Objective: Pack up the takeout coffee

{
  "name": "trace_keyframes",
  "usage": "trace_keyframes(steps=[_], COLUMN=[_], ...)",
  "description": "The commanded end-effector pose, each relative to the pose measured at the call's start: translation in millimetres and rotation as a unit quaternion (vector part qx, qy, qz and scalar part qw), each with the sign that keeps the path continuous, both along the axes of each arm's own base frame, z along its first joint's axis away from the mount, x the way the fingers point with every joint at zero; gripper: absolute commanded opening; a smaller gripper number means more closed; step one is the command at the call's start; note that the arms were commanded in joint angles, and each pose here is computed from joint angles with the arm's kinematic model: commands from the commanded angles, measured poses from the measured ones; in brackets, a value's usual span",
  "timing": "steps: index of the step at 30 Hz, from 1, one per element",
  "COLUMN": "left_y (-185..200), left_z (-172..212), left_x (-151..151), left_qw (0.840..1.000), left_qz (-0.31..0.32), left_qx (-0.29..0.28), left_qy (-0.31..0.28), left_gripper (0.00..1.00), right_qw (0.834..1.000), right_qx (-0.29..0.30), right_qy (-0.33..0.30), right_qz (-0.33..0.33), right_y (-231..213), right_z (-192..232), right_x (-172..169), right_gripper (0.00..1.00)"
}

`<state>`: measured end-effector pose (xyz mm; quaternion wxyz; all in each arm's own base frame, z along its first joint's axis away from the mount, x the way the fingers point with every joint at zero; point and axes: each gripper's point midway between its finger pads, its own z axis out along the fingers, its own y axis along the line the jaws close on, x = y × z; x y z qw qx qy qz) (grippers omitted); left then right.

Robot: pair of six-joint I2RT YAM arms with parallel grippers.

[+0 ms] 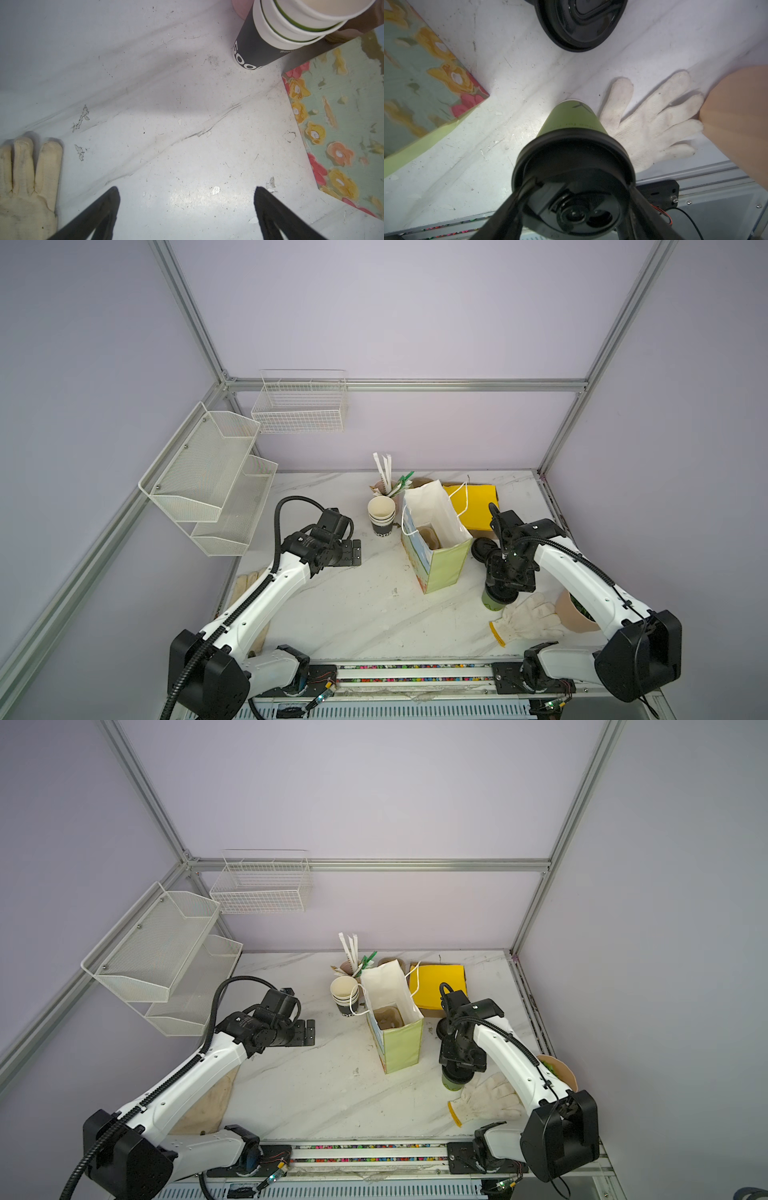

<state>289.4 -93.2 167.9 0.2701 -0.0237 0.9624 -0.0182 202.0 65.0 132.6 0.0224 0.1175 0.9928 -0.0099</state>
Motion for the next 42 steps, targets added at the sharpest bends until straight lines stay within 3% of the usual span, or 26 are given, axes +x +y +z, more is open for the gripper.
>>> trace_keyframes(steps=[1, 13, 22, 31, 35, 41, 42], left_y=[-7, -6, -5, -4, -5, -4, -4], left_z=[45, 46, 44, 44, 44, 46, 46], left_x=[19, 19, 19, 20, 20, 20, 20], left_qw=[0.998, 0.998, 0.998, 0.998, 0.998, 0.998, 0.998], left_qz=[0.003, 0.004, 0.005, 0.007, 0.006, 0.008, 0.008], left_qx=[-0.026, -0.024, -0.021, -0.020, -0.022, -0.021, -0.021], left_qy=[-0.055, -0.057, -0.054, -0.054, -0.053, -0.055, -0.056], left_gripper=[1.00, 1.00, 1.00, 1.00, 1.00, 1.00, 1.00], right_qw=[1.000, 0.994, 0.977, 0.935, 0.908, 0.878, 0.880], right_qx=[-0.017, 0.026, 0.045, 0.068, 0.091, 0.142, 0.146], right_qy=[-0.013, -0.102, -0.208, -0.348, -0.409, -0.456, -0.450], right_qz=[-0.005, 0.013, 0.024, 0.026, 0.022, 0.035, 0.040], right_y=[-8, 3, 10, 11, 12, 25, 31], right_z=[21, 82, 153, 253, 299, 342, 340], right_x=[-3, 14, 48, 67, 68, 67, 74], right_gripper=[0.69, 0.69, 0.68, 0.68, 0.69, 0.69, 0.69])
